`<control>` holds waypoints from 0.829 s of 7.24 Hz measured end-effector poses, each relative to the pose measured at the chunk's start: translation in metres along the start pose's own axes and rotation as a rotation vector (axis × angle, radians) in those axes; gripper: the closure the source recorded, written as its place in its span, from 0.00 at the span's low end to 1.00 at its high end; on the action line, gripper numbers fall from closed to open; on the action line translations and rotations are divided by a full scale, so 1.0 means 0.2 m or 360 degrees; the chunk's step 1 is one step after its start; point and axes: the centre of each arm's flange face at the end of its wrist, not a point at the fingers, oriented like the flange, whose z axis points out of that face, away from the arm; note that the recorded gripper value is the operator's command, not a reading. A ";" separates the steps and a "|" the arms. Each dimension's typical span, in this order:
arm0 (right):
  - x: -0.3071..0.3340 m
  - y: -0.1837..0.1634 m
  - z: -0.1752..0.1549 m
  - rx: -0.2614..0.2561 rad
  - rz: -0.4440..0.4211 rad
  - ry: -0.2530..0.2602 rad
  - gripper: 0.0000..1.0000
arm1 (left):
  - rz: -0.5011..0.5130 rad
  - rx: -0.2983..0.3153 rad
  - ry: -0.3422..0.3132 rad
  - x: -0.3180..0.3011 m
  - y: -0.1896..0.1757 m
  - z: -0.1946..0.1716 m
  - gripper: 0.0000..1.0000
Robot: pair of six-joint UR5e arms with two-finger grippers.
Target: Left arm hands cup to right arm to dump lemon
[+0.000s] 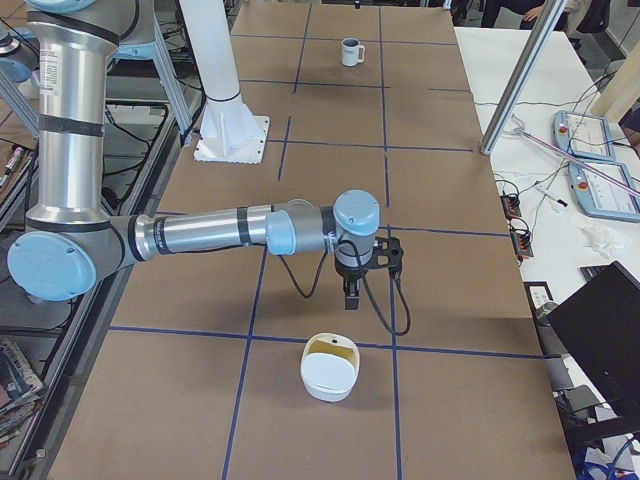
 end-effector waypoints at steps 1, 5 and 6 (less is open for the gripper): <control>0.10 0.13 0.02 -0.0024 0.0065 0.0006 0.00 | 0.0012 -0.0019 0.0017 -0.07 0.01 -0.05 0.00; 0.14 0.27 0.06 -0.0075 0.0093 0.0015 0.00 | 0.0004 -0.0100 0.0007 -0.42 0.09 -0.06 0.00; 0.13 0.27 0.07 -0.0078 0.0079 0.0024 0.00 | -0.0023 -0.0113 0.0002 -0.49 0.12 -0.04 0.00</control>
